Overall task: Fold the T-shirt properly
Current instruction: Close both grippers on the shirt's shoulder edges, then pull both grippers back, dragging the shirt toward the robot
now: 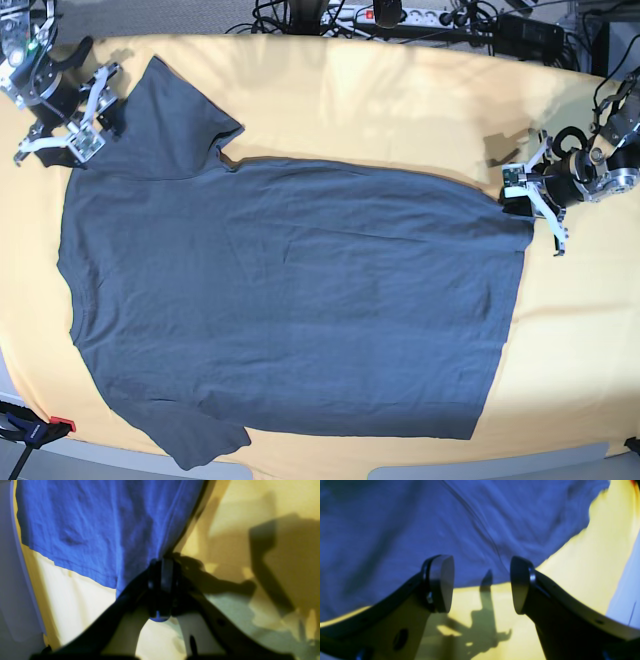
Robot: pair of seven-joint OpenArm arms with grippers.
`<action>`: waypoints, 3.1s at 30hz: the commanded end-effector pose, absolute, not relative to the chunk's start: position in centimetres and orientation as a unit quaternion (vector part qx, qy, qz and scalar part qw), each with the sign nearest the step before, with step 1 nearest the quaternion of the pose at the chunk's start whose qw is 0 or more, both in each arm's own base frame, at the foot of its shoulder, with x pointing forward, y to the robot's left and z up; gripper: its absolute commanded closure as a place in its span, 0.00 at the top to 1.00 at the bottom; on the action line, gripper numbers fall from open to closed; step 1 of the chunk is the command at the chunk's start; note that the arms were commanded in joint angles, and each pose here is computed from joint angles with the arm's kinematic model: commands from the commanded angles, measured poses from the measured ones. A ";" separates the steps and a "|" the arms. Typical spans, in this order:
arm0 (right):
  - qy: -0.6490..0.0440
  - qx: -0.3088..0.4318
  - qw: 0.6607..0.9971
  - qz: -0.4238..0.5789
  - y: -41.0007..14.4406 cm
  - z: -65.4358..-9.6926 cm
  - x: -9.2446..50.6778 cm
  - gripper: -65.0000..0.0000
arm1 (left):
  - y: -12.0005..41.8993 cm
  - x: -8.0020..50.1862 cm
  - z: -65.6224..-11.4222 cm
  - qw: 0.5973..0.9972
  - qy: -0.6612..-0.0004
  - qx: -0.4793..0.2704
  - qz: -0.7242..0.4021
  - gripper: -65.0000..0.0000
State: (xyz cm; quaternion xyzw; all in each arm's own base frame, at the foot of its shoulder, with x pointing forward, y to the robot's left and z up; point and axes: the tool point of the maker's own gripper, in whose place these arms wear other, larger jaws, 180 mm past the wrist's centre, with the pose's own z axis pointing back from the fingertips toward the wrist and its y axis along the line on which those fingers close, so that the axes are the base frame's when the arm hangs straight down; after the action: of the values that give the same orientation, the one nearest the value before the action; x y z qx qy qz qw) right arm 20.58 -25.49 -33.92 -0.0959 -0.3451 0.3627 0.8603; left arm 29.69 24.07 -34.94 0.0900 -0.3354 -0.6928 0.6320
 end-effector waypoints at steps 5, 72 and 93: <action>-0.342 -0.089 0.866 0.353 -26.6 -34.9 21.4 0.58 | 24.7 30.6 -33.5 0.626 -0.346 0.105 -0.691 0.00; -0.272 -0.107 0.853 0.433 -27.6 -29.9 19.0 0.00 | 22.6 25.9 -24.9 0.581 -0.322 0.041 -0.746 0.00; -0.172 -0.081 0.867 0.461 -28.0 -29.7 10.9 0.00 | 17.7 18.5 -23.3 0.571 -0.274 -0.119 -0.765 0.00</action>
State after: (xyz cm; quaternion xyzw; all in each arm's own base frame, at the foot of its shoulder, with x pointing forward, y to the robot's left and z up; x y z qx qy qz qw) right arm 10.59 -27.98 -30.15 -0.0759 -0.1704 0.4550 0.8707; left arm 18.16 17.87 -23.99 -0.1192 -0.2644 -0.7652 0.5748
